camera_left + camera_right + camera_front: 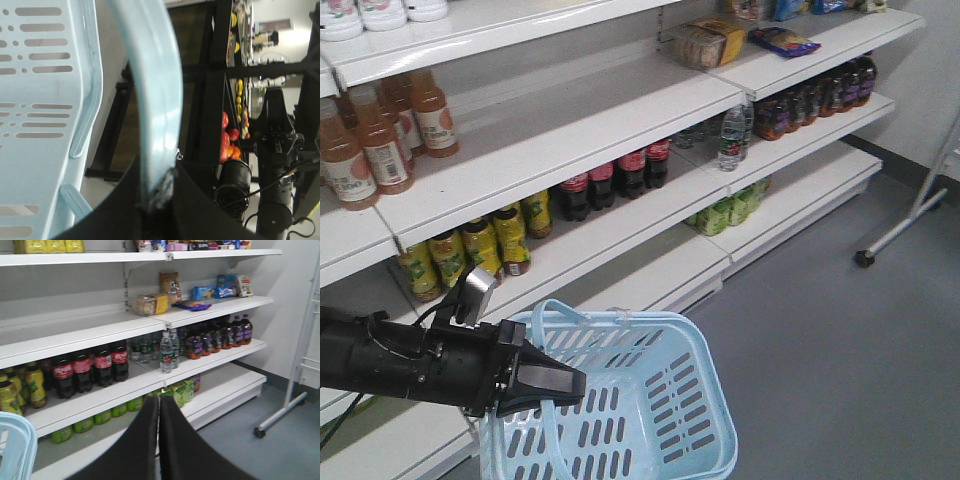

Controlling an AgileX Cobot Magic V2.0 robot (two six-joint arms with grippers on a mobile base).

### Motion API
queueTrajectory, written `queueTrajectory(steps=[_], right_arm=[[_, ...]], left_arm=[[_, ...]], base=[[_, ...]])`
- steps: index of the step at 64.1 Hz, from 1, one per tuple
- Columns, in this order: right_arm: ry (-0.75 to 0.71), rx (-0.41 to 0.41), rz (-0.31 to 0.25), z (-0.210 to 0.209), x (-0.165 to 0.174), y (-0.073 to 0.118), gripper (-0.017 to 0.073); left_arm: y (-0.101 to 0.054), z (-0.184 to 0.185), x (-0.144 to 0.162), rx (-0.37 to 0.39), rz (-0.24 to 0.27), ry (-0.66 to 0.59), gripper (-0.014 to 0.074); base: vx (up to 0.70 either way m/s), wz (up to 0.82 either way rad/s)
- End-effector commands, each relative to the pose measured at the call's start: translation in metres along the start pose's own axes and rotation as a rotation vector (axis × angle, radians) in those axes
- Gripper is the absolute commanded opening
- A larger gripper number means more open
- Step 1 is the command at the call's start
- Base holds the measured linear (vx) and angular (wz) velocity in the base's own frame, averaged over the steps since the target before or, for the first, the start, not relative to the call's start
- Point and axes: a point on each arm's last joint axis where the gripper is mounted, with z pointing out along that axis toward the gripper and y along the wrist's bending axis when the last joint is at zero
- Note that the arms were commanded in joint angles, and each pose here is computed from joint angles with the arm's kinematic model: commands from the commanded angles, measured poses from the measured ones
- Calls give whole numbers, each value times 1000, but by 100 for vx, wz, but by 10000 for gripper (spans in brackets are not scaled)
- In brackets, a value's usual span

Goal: Place coke in basket with both arms
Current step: 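Turn the base while holding the basket in the left gripper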

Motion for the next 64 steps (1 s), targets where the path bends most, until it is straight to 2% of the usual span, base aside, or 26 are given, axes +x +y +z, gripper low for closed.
queueTrajectory(steps=[1, 64], right_arm=[[-78, -8, -17, -1, -4, 1, -10], [-76, -8, -17, -1, -3, 1, -10]], left_arm=[[-25, -5, 0, 122, 49, -12, -7], [-25, -5, 0, 122, 49, -12, -8]], base=[[-5, -49], [-3, -45]])
